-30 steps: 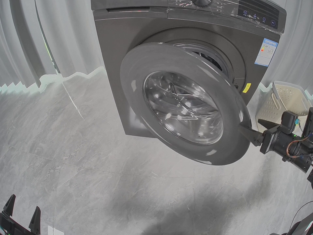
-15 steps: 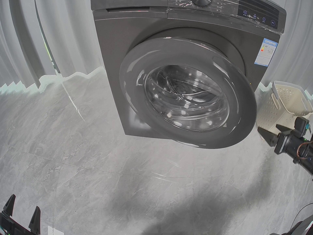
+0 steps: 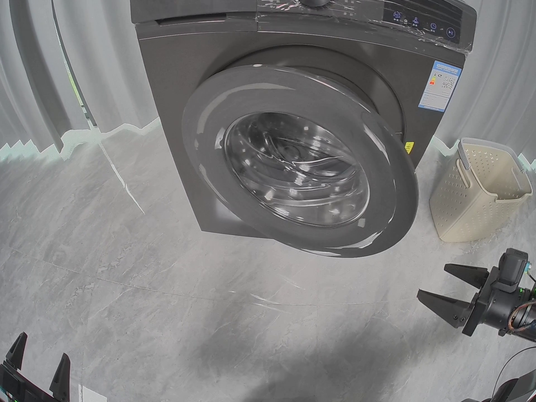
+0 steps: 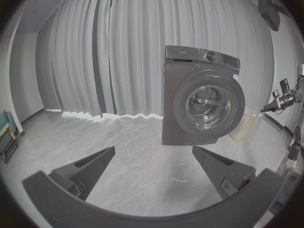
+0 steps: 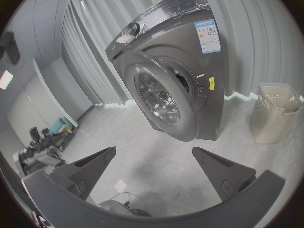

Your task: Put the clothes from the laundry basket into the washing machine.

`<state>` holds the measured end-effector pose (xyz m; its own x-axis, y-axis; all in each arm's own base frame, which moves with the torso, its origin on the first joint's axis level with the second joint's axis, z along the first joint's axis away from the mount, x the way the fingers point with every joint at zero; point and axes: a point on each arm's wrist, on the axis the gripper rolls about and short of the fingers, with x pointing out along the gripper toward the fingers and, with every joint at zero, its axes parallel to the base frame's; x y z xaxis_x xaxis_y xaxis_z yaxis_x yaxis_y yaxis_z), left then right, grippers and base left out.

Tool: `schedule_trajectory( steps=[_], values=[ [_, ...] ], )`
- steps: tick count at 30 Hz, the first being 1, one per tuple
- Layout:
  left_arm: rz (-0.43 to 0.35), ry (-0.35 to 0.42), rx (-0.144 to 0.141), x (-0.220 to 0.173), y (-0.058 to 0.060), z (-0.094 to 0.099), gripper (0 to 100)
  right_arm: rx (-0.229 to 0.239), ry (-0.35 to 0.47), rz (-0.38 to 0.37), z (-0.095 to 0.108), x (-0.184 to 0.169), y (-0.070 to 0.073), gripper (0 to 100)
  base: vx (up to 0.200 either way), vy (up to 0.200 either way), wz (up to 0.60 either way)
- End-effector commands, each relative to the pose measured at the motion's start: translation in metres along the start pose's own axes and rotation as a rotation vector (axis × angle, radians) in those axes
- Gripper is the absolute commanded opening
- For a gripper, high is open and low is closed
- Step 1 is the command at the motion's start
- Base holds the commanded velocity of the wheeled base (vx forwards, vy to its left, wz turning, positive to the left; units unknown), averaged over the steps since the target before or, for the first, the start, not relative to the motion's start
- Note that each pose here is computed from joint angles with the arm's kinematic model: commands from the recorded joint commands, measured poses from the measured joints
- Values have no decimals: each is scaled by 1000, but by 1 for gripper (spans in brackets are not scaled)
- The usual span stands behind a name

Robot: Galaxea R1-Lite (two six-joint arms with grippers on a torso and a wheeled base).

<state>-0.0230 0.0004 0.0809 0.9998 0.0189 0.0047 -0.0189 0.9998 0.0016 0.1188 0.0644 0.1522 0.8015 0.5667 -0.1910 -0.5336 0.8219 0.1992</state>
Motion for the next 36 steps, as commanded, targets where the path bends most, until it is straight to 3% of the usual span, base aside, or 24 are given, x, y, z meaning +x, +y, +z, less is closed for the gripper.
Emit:
schedule_trajectory(
  steps=[1, 7, 21, 24, 26, 31, 36],
  values=[
    [-1, 3, 1, 0, 0, -5, 100, 41, -35, 117, 19, 14, 18, 100, 0, 0, 0],
    [-1, 3, 0, 0, 0, -5, 100, 29, -40, 216, 27, 23, 35, 100, 133, 0, 0],
    [-1, 5, 0, 0, 0, -5, 100, 13, -71, 229, 29, 61, 39, 100, 200, 0, 0],
    [-1, 5, 0, 0, 0, -5, 100, 2, -91, 188, 32, 75, 33, 100, 200, 0, 0],
    [-1, 5, 0, 0, 0, -5, 100, -10, -121, 114, 35, 82, 20, 100, 0, 0, 0],
    [-1, 6, 0, 0, 0, -5, 100, -26, -271, -53, 54, 89, -5, 100, 0, 0, 0],
    [-1, 6, 1, 0, 0, -5, 100, -28, -271, -60, 48, 83, -3, 100, 0, 0, 0]
  ],
)
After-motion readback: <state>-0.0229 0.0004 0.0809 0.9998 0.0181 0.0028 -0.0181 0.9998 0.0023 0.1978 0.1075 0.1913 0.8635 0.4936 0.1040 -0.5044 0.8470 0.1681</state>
